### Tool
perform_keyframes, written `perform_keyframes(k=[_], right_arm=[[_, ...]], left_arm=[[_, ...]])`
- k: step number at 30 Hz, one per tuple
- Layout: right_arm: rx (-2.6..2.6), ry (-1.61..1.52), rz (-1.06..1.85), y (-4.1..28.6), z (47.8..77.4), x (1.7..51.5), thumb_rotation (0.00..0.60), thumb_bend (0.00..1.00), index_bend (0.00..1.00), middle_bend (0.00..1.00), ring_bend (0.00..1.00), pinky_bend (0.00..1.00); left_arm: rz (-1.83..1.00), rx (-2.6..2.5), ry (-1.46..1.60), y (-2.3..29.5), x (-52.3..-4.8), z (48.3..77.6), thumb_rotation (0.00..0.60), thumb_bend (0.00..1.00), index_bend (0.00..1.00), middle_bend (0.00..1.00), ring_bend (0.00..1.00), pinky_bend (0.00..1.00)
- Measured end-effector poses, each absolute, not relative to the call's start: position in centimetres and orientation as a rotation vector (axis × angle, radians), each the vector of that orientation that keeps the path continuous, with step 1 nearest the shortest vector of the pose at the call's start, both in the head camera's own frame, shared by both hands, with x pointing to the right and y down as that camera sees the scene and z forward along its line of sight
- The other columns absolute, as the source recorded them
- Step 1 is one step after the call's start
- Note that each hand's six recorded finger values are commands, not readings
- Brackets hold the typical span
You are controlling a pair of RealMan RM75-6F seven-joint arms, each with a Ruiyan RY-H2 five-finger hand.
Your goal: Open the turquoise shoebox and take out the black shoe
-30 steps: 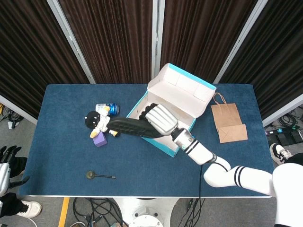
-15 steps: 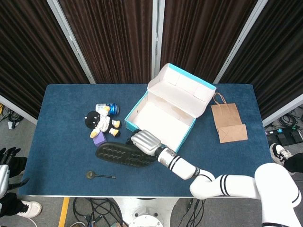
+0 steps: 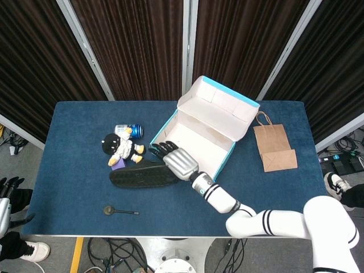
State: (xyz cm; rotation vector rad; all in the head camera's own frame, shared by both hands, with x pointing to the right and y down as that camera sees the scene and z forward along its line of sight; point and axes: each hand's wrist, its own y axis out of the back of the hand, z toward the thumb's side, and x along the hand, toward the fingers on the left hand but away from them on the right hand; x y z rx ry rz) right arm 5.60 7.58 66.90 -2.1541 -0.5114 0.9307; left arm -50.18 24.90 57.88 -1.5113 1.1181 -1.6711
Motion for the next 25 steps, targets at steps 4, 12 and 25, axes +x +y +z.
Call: perform_keyframes(k=[4, 12, 25], right_arm=[[-2.039, -0.634, 0.921, 5.9, 64.5, 10.1, 0.600, 0.13, 0.00, 0.05, 0.00, 0.00], [-1.719, -0.788, 1.029, 6.7, 60.6, 23.5, 0.600, 0.18, 0.11, 0.10, 0.00, 0.00], [-1.569, -1.036, 1.364, 18.7, 55.6, 41.3, 0.600, 0.19, 0.05, 0.08, 0.00, 0.00]], left_arm=[[-1.652, -1.519, 1.118, 24.5, -49.9, 58.0, 0.600, 0.00, 0.13, 0.09, 0.01, 0.05], [-1.629, -1.547, 1.104, 23.9, -49.4, 58.8, 0.600, 0.00, 0.13, 0.09, 0.01, 0.05], [-1.560, -1.527, 1.109, 22.8, -48.1, 59.3, 0.600, 0.00, 0.13, 0.09, 0.01, 0.05]])
